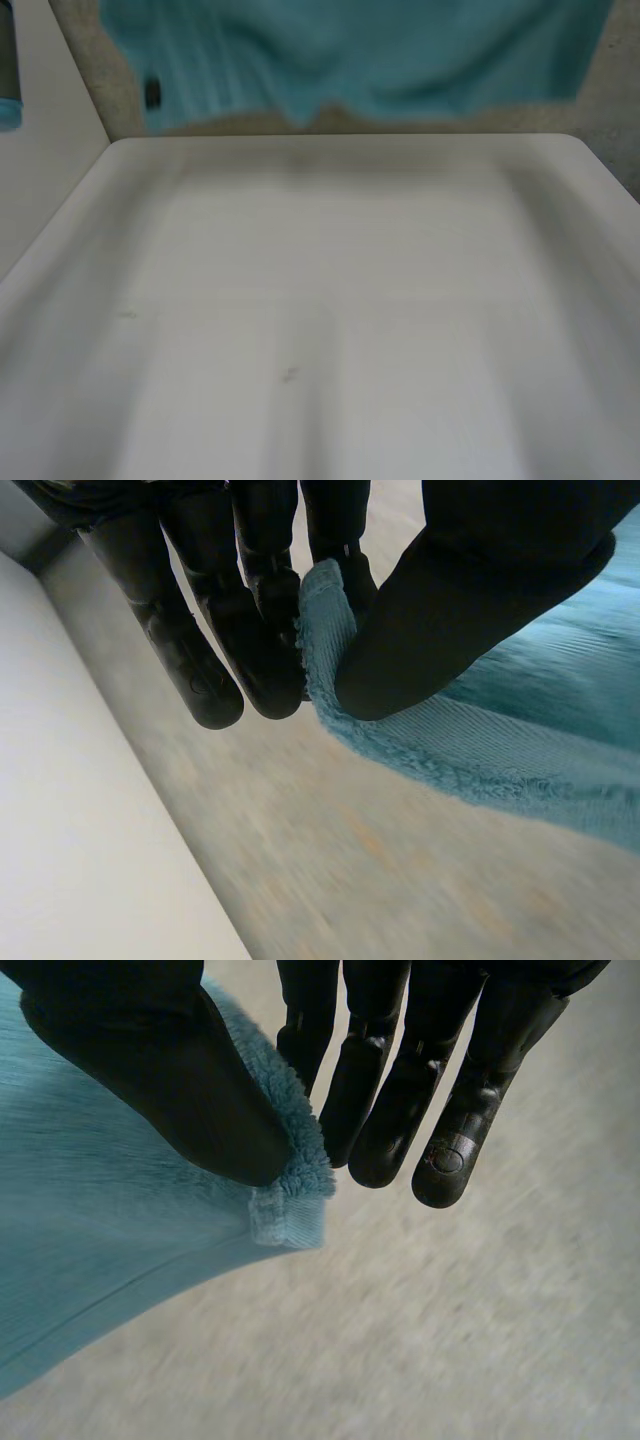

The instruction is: Fold the laundry

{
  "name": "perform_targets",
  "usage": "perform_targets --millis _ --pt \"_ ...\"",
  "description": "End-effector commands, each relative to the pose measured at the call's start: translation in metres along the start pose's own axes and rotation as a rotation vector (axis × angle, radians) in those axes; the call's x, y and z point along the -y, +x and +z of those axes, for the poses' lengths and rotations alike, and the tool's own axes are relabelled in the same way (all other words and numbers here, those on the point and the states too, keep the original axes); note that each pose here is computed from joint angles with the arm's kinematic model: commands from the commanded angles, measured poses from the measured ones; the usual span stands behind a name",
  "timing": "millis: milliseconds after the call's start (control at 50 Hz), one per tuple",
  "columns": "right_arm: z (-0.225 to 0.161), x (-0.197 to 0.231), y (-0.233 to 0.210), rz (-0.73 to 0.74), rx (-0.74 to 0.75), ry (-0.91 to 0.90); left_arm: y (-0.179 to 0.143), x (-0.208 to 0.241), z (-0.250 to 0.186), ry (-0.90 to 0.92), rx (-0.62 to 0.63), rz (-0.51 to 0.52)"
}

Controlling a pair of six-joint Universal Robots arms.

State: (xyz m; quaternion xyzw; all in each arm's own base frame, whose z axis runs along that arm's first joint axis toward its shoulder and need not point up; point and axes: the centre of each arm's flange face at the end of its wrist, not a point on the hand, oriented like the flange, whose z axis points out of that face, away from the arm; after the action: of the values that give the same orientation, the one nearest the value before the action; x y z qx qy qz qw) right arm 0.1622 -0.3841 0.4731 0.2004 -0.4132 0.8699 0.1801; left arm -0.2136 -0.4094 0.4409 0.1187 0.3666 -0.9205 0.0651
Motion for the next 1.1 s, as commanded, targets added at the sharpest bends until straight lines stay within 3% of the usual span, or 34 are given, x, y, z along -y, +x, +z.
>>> perform_targets --millis 20,240,340,460,580,720,840,940,980,1100 --pt "-0.032 -0.026 -0.025 0.064 0.145 -0.071 -0.001 -0.023 -0.019 -0.090 -0.016 -0.042" --pt "-0.102 -0.098 -0.091 0.134 0.408 -0.324 0.035 -0.108 -0.114 -0.446 -0.166 -0.149" --pt "-0.156 -0.154 -0.137 0.137 0.570 -0.516 0.058 -0.153 -0.186 -0.651 -0.247 -0.187" --pt "-0.181 -0.179 -0.151 0.116 0.626 -0.618 0.068 -0.167 -0.222 -0.741 -0.298 -0.198" --pt "-0.190 -0.191 -0.136 0.122 0.616 -0.704 0.065 -0.159 -0.235 -0.775 -0.307 -0.196" --pt "-0.182 -0.162 -0.100 0.109 0.592 -0.740 0.046 -0.136 -0.236 -0.809 -0.288 -0.186" --pt "-0.188 -0.143 -0.054 0.039 0.614 -0.855 0.015 -0.106 -0.242 -0.946 -0.269 -0.157" --pt "-0.211 -0.138 -0.021 -0.079 0.738 -1.013 -0.006 -0.078 -0.260 -1.146 -0.328 -0.086" --pt "-0.231 -0.132 -0.014 -0.094 0.897 -1.103 -0.012 -0.062 -0.274 -1.251 -0.406 -0.045" --pt "-0.238 -0.128 -0.015 -0.065 0.960 -1.106 -0.007 -0.055 -0.282 -1.250 -0.507 -0.049"
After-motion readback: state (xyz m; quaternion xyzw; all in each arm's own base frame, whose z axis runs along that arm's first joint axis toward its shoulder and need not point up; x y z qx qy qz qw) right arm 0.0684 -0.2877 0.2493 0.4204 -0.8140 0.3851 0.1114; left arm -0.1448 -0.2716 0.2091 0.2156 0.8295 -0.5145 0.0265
